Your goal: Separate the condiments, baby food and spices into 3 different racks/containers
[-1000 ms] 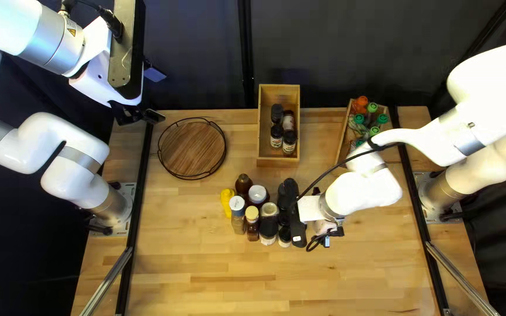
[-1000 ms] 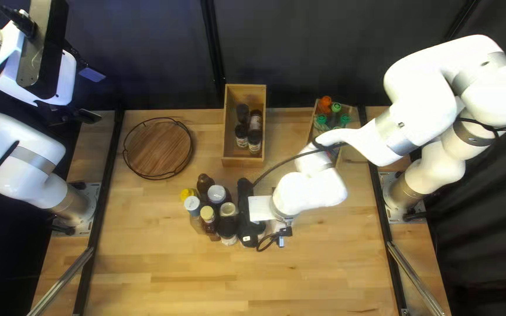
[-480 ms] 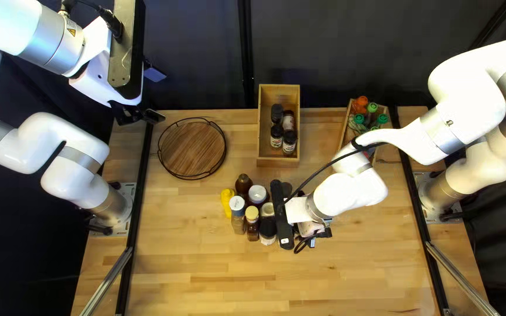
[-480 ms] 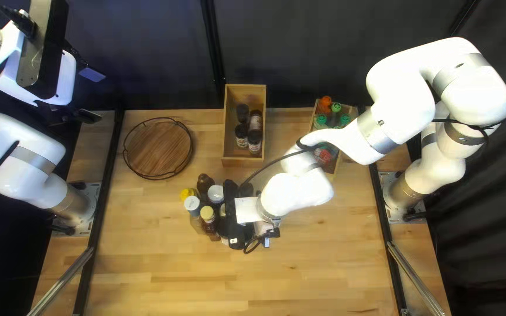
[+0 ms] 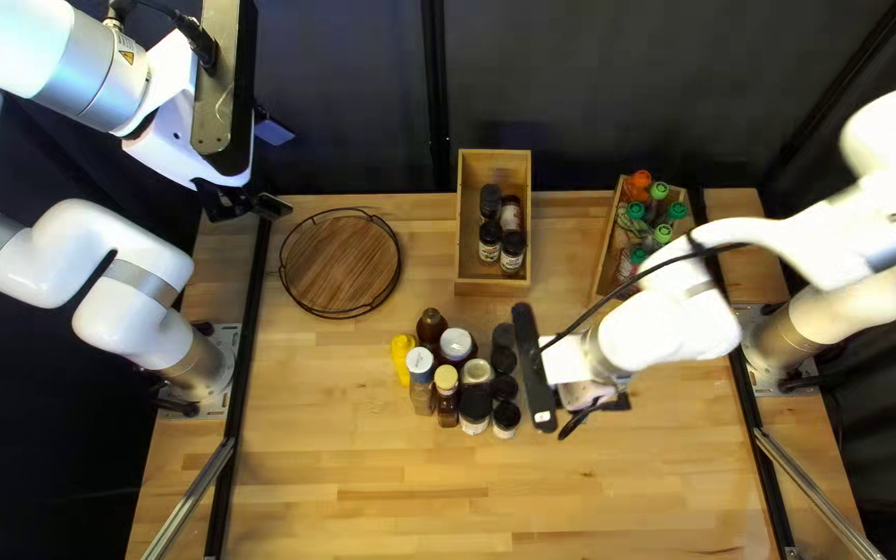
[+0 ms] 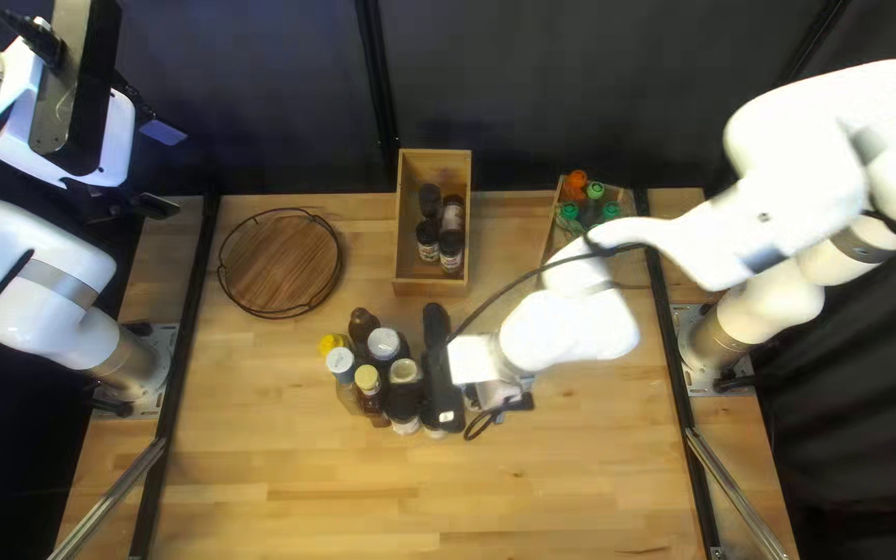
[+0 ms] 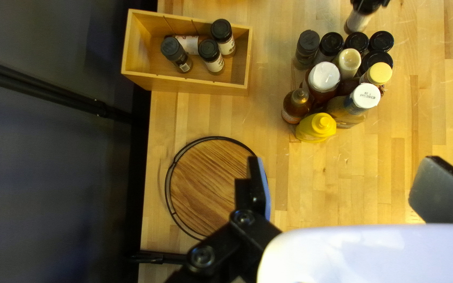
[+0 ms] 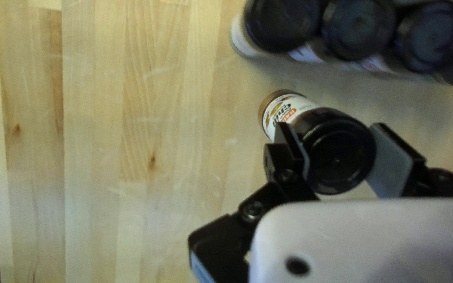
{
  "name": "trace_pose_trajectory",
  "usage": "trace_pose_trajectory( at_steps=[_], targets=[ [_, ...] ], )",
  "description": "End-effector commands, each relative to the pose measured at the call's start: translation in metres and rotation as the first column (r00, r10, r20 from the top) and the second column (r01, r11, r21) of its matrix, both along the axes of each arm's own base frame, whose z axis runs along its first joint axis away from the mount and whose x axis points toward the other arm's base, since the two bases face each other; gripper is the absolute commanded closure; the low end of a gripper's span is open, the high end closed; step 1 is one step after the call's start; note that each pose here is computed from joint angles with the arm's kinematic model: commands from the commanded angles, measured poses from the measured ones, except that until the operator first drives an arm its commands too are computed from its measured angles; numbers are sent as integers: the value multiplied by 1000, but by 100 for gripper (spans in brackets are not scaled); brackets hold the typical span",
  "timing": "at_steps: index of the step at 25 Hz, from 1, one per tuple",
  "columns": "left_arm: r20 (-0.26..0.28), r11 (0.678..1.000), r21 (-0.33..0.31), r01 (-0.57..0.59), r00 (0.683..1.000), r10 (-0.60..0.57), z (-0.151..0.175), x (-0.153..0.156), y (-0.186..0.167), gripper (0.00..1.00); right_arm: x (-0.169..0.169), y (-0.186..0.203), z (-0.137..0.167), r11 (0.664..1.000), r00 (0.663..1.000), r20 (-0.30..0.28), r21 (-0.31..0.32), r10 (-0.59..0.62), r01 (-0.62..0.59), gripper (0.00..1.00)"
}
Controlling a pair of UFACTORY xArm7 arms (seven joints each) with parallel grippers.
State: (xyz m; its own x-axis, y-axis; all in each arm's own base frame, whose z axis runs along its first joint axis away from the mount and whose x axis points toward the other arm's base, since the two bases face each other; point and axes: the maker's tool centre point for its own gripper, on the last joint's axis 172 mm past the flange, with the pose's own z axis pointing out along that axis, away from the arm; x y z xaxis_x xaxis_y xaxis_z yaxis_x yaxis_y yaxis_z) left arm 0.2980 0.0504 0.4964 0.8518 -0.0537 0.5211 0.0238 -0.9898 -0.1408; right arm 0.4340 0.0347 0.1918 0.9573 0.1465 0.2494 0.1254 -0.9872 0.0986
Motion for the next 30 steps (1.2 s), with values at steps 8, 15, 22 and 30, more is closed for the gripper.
trace_pose_trajectory(
  at_steps=[8,15,22,30],
  targets=[
    [0,1000,0,0,1000,0,0,0,0,0,12,-165,80,997,996,33,-3,-77,77,100],
    [0,1000,0,0,1000,0,0,0,0,0,12,-165,80,997,996,33,-3,-77,77,100],
    [0,1000,0,0,1000,0,0,0,0,0,12,-165,80,997,996,33,-3,-77,77,100],
    [0,1000,0,0,1000,0,0,0,0,0,12,-165,80,997,996,33,-3,-77,77,100]
  ],
)
